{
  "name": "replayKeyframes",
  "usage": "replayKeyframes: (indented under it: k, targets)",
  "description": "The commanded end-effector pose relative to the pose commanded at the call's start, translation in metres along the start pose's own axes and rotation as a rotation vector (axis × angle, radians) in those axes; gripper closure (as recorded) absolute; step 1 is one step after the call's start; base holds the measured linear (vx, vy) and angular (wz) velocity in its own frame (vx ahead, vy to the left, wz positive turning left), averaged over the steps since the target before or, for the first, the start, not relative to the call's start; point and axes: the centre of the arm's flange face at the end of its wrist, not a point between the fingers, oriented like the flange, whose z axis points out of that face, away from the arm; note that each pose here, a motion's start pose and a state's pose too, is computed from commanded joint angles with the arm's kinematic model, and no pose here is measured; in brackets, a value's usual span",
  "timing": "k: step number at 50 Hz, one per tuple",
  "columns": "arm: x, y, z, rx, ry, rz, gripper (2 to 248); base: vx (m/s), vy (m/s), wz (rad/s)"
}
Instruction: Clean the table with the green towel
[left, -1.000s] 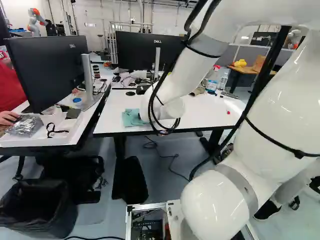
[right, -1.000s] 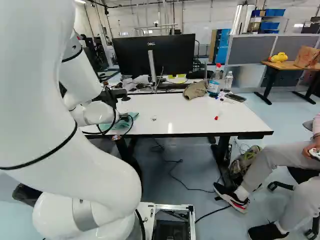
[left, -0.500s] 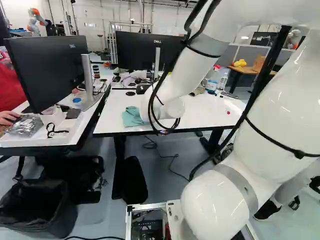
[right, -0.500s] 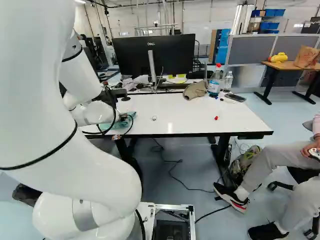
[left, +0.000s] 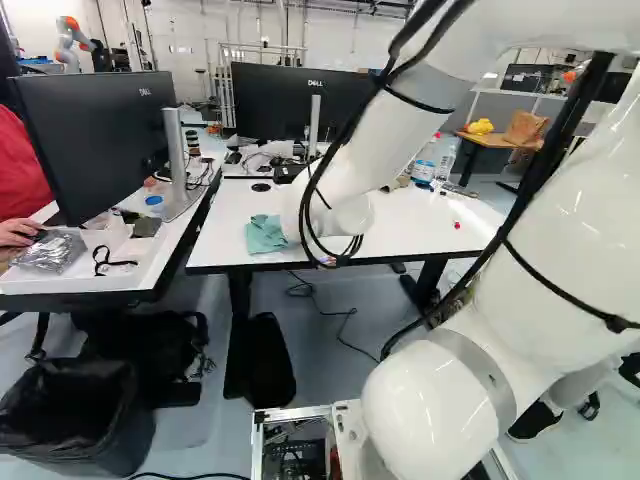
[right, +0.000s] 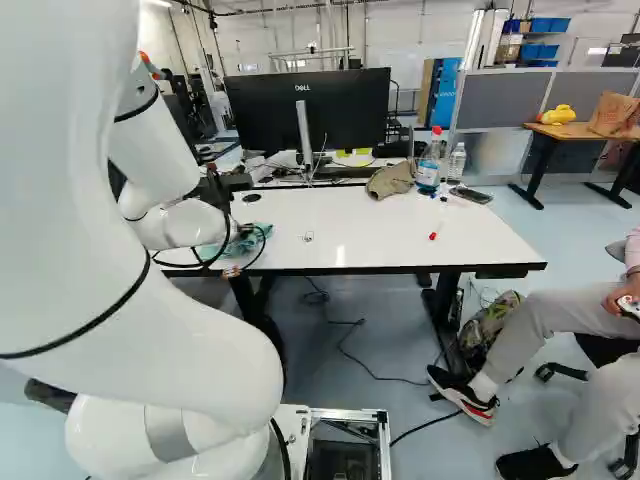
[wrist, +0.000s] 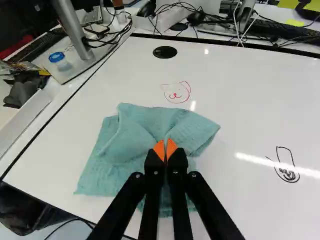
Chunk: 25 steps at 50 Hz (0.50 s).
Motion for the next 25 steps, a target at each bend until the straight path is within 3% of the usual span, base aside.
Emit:
replayKeyframes:
  k: [12, 25]
  targets:
    - [0.009, 0.001, -0.009, -0.001, 0.034, 0.003, 225, 0.000, 0.000, 0.000]
    - [0.030, 0.011, -0.004, -0.023, 0.068, 0.021, 225, 0.000, 0.000, 0.000]
